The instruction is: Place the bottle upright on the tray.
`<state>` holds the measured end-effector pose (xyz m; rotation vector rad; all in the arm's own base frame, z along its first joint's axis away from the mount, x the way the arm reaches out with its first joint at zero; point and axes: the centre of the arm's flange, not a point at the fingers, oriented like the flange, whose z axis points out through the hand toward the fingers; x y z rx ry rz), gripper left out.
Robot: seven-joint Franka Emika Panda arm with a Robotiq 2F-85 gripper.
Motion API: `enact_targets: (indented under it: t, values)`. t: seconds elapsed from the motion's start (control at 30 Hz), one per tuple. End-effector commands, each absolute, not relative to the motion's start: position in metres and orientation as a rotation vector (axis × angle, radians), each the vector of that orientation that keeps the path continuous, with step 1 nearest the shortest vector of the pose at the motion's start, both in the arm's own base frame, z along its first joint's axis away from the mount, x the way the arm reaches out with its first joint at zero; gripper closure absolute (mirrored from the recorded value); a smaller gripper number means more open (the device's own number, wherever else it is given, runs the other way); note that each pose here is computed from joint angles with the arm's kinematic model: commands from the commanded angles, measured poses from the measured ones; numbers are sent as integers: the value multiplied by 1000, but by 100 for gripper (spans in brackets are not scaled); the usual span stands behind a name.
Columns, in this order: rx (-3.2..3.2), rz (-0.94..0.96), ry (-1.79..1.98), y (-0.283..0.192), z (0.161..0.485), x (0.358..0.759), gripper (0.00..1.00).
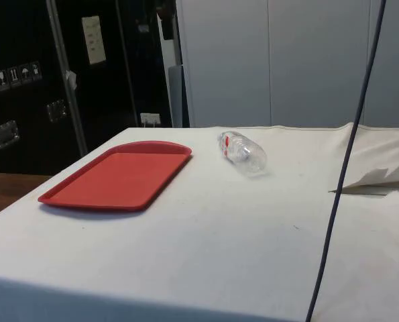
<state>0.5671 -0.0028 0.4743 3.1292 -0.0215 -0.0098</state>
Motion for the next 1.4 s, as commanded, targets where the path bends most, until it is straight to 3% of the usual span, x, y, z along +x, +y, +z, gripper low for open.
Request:
enact_targets:
  t: [0.0, 0.63, 1.37]
  values:
    - [3130, -7, -28, -3, 471, 567, 0]
    - [3128, -39, -26, -2, 461, 564, 0]
    - [3128, 48, -29, -4, 423, 557, 0]
